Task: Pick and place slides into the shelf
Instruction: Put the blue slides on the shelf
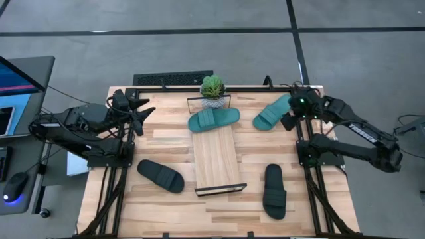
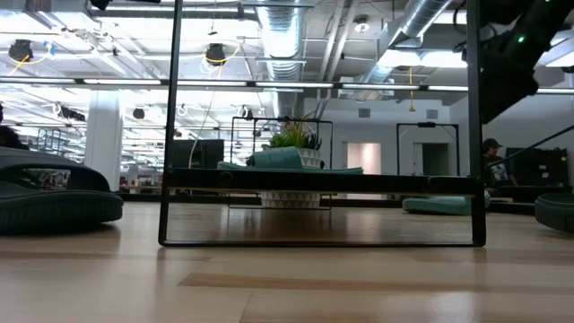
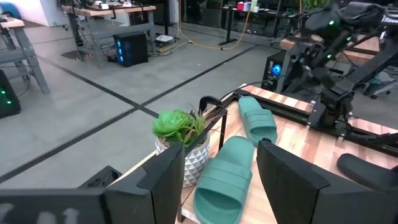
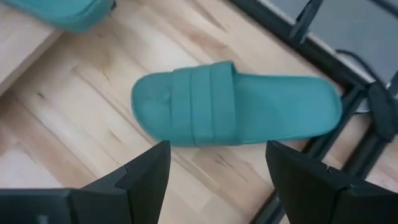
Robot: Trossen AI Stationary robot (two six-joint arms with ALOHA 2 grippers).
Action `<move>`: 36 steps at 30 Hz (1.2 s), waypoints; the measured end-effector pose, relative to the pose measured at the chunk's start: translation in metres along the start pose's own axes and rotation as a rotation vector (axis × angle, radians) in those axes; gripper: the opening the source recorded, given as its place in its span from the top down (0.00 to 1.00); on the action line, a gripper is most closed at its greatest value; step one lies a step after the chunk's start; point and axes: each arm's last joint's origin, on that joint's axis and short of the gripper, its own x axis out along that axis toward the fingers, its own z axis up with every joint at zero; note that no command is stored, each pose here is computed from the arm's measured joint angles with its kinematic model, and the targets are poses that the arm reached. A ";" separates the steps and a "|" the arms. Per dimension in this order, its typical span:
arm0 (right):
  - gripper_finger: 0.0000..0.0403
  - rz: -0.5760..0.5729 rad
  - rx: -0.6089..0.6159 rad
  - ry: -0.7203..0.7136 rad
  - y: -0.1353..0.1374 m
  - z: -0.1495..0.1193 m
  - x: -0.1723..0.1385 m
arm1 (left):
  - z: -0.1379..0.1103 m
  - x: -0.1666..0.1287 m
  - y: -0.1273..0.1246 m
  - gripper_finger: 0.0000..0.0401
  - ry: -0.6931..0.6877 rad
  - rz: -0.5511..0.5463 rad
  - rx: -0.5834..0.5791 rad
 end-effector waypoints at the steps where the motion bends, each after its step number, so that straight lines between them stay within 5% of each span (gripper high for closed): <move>1: 0.37 0.007 0.002 0.011 -0.001 0.001 0.003 | 0.000 0.000 0.000 0.53 0.001 -0.005 0.000; 15: 0.37 0.035 0.098 0.244 -0.018 0.019 0.052 | 0.000 0.000 0.000 0.53 0.004 -0.015 -0.003; 36: 0.37 0.089 0.040 0.334 -0.041 0.034 0.100 | -0.001 0.000 -0.001 0.53 0.011 -0.030 -0.001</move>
